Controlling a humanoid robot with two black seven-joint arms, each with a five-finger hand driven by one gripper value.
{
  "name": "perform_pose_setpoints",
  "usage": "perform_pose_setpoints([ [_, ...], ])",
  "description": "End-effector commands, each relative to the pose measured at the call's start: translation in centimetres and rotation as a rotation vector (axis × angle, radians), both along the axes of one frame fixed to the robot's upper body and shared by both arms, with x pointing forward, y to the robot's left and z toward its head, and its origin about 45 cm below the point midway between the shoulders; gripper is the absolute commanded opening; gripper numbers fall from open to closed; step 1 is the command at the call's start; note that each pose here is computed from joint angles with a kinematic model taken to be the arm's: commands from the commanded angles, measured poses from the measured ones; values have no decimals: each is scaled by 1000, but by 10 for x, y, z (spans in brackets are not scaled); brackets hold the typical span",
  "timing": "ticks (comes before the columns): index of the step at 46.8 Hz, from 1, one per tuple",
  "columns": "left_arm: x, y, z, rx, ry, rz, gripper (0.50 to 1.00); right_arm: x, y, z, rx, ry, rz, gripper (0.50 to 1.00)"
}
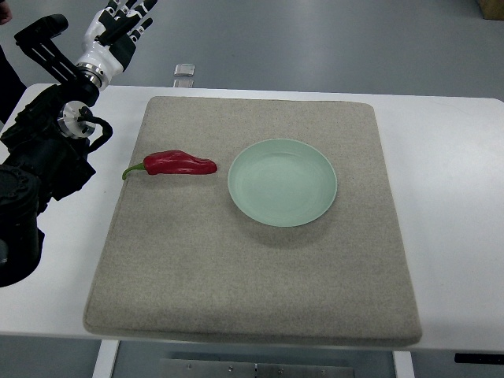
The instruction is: Place red pepper on plate with left hand
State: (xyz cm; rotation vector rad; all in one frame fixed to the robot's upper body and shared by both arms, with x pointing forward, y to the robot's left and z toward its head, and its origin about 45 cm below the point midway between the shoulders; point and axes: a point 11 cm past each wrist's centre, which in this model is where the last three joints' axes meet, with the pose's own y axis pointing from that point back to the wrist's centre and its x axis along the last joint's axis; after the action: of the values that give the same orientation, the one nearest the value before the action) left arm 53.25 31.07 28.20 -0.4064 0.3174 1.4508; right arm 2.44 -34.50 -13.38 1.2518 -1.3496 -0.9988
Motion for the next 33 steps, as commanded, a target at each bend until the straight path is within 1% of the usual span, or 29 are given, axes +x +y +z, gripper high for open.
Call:
perform_pose_setpoints([
  [1,0,0,-1,0,1,0,994,-1,0,0,0,1,0,932],
  [7,0,3,3,-4,-29,18,994,0,0,0,0,-2,0,932],
  [33,0,2,3,-2,-26,15,992,0,0,0,0,0,0,932],
])
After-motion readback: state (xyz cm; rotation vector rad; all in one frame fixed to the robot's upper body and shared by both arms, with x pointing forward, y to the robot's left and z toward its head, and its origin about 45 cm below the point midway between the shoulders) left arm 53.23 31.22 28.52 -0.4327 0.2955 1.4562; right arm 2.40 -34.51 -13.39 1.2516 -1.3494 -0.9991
